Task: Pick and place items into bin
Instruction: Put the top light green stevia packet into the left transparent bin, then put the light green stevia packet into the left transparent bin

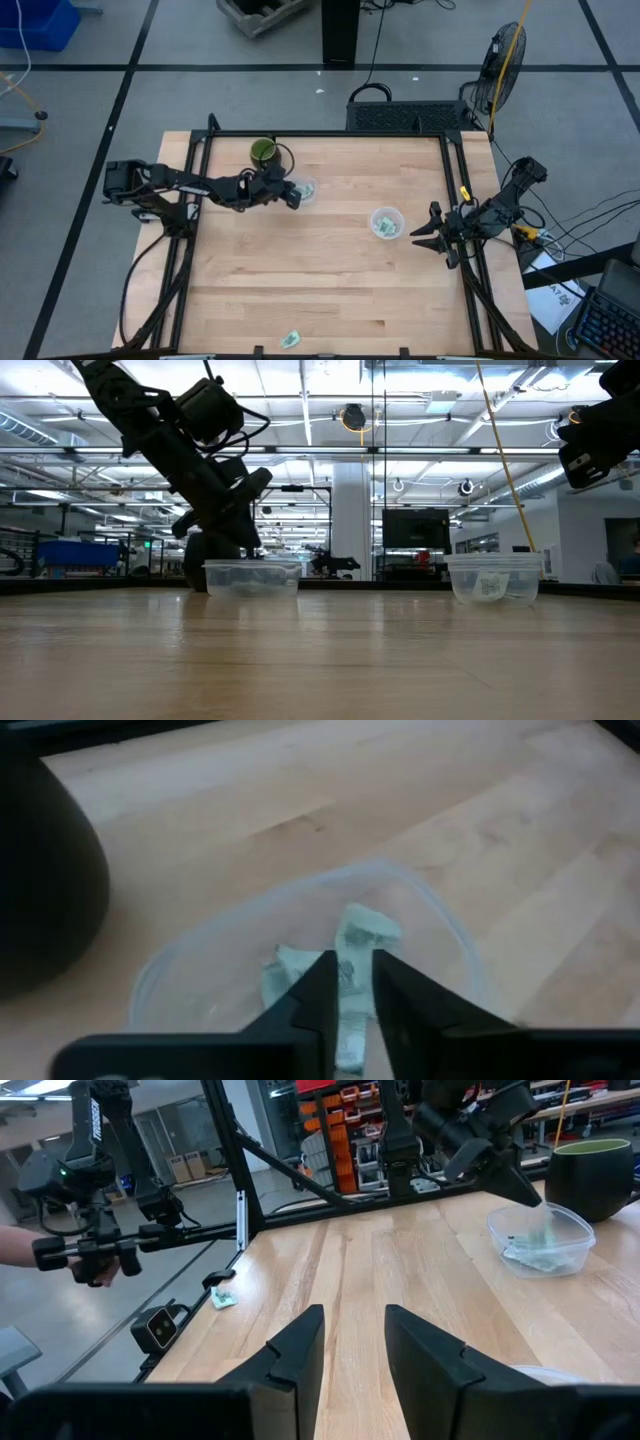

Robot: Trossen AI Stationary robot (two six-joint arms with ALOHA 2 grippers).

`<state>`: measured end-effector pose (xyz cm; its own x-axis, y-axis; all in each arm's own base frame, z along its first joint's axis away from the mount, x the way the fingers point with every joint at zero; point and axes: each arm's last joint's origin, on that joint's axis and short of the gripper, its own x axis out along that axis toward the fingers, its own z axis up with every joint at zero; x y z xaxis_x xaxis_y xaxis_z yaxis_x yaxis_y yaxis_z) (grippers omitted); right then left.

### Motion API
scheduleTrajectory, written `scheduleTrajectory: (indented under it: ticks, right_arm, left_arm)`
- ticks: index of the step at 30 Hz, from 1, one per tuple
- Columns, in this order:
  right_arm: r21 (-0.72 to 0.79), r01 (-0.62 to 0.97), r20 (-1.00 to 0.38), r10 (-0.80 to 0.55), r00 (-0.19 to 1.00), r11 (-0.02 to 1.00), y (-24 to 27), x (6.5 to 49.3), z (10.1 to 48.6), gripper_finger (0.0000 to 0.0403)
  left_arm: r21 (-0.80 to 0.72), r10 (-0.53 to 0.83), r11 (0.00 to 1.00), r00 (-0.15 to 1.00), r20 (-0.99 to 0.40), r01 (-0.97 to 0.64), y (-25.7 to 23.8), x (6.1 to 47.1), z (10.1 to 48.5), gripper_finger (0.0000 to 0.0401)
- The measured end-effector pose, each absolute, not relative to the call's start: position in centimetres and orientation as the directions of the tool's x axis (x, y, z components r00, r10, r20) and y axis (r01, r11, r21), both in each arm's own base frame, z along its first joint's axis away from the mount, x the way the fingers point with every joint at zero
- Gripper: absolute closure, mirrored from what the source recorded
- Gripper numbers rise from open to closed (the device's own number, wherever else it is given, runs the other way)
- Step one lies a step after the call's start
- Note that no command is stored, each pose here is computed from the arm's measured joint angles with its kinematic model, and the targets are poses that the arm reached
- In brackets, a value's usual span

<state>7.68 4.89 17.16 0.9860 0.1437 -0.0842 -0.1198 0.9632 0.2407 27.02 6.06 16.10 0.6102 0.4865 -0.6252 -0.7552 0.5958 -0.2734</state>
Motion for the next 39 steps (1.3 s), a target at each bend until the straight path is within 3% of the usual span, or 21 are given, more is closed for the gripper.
scheduleTrajectory:
  ticks: [4, 9, 13, 19, 24, 27, 32, 39]
  right_arm:
    - [0.241, -0.12, -0.084, 0.144, 0.986, 0.963, 4.9, 7.7, 17.2, 0.0303]
    - [0.241, -0.12, -0.084, 0.144, 0.986, 0.963, 4.9, 7.7, 17.2, 0.0303]
    - [0.241, -0.12, -0.084, 0.143, 0.986, 0.963, 4.9, 7.7, 17.2, 0.0303]
    - [0.241, -0.12, -0.084, 0.143, 0.986, 0.963, 4.9, 7.7, 17.2, 0.0303]
    - [0.239, -0.12, -0.084, 0.144, 0.986, 0.964, 4.9, 7.7, 17.2, 0.0303]
    - [0.238, -0.12, -0.084, 0.144, 0.986, 0.964, 4.9, 7.7, 17.2, 0.0303]
    - [0.238, -0.12, -0.084, 0.144, 0.986, 0.964, 4.9, 7.7, 17.2, 0.0303]
    - [0.238, -0.12, -0.084, 0.144, 0.986, 0.964, 4.9, 7.7, 17.2, 0.0303]
  left_arm:
    - [-0.286, 0.472, 0.605, 0.624, -0.623, -0.743, 5.9, 27.1, 16.1, 0.0292]
    - [-0.358, 0.32, 0.7, 0.72, -0.616, -0.618, 4.4, 27.3, 17.0, 0.0266]
    - [-0.334, 0.277, 0.775, 0.764, -0.582, -0.536, 1.7, 27.3, 18.0, 0.0299]
    - [-0.317, 0.17, 0.876, 0.847, -0.503, -0.364, -2.6, 26.9, 19.8, 0.0391]
    - [-0.351, -0.023, 0.921, 0.872, -0.488, -0.172, -5.7, 26.5, 20.2, 0.0376]
    - [-0.435, -0.14, 0.895, 0.863, -0.486, -0.1, -7.7, 26.2, 20.1, 0.037]
    - [-0.451, -0.246, 0.891, 0.879, -0.408, 0.04, -12.7, 24.9, 20.6, 0.0395]
    - [-0.189, -0.112, 0.98, 0.947, -0.3, 0.056, -19.0, 22.5, 22.4, 0.0396]
